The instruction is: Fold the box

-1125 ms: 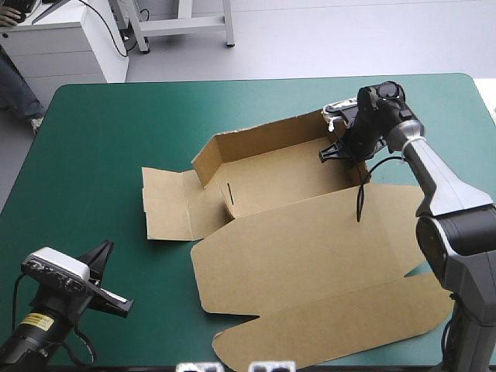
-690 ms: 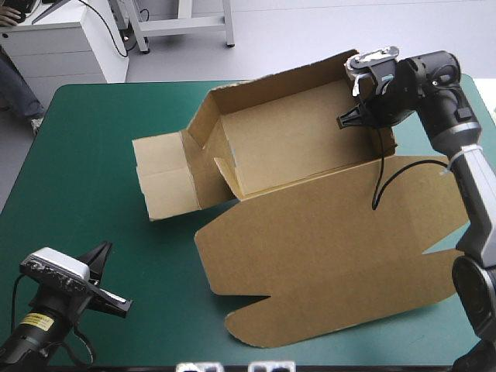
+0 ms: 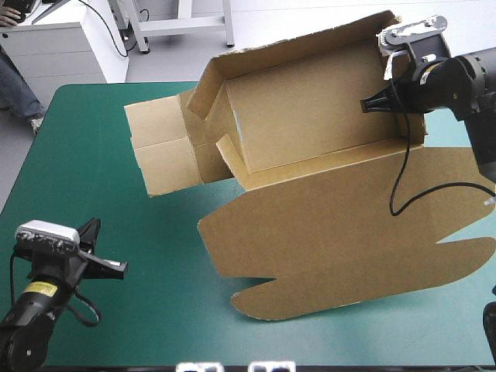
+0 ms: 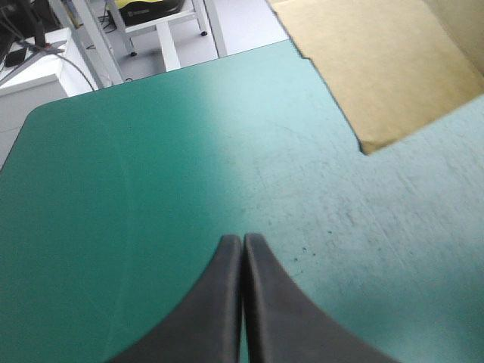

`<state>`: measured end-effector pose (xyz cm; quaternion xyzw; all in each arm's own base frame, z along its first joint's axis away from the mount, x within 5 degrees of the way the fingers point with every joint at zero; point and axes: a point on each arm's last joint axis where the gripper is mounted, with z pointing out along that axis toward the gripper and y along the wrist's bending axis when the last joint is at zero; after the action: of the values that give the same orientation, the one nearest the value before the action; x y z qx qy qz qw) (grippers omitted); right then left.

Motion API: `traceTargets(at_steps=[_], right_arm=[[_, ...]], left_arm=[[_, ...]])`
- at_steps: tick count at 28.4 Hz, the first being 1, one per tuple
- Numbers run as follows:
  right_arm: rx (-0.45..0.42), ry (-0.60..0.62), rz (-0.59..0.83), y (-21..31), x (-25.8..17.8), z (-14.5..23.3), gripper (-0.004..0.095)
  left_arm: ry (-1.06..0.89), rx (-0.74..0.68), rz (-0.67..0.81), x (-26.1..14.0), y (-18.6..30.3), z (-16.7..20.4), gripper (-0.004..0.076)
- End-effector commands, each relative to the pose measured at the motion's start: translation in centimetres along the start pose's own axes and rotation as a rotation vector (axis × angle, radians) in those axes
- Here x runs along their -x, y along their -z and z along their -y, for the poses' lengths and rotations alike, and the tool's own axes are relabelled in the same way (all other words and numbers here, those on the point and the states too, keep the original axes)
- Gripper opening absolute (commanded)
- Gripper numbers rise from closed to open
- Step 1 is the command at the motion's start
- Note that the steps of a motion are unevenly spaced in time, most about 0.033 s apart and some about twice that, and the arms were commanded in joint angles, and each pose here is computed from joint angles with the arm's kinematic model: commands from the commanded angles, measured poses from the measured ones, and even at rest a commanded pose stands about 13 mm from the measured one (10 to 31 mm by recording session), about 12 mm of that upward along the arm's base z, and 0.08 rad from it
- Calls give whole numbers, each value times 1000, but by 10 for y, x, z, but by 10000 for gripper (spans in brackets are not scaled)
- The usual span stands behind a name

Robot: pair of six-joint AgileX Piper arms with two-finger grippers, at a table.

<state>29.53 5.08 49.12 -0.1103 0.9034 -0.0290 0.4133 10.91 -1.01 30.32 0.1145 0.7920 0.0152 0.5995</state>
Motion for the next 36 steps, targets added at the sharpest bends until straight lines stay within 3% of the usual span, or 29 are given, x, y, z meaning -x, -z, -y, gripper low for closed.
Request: traceTargets(at_steps=[1, 9, 17, 23, 29, 36], right_arm=[[-14, -24, 98, 41, 1, 7, -19], [-8, -30, 141, 62, -2, 8, -20], [-12, -8, 162, 71, -4, 9, -20], [6, -8, 165, 72, -4, 7, -20], [32, 1, 167, 73, -4, 5, -20], [36, 4, 131, 55, -1, 3, -20]], left_arm=[[75, 64, 84, 30, -22, -13, -8], [116, 33, -45, 74, -104, -32, -8], [299, -10, -219, 60, -156, -64, -8], [490, -362, -145, 48, -182, -62, -8], [662, -611, -43, 47, -204, -42, -8], [655, -904, 96, 71, -197, -8, -8]])
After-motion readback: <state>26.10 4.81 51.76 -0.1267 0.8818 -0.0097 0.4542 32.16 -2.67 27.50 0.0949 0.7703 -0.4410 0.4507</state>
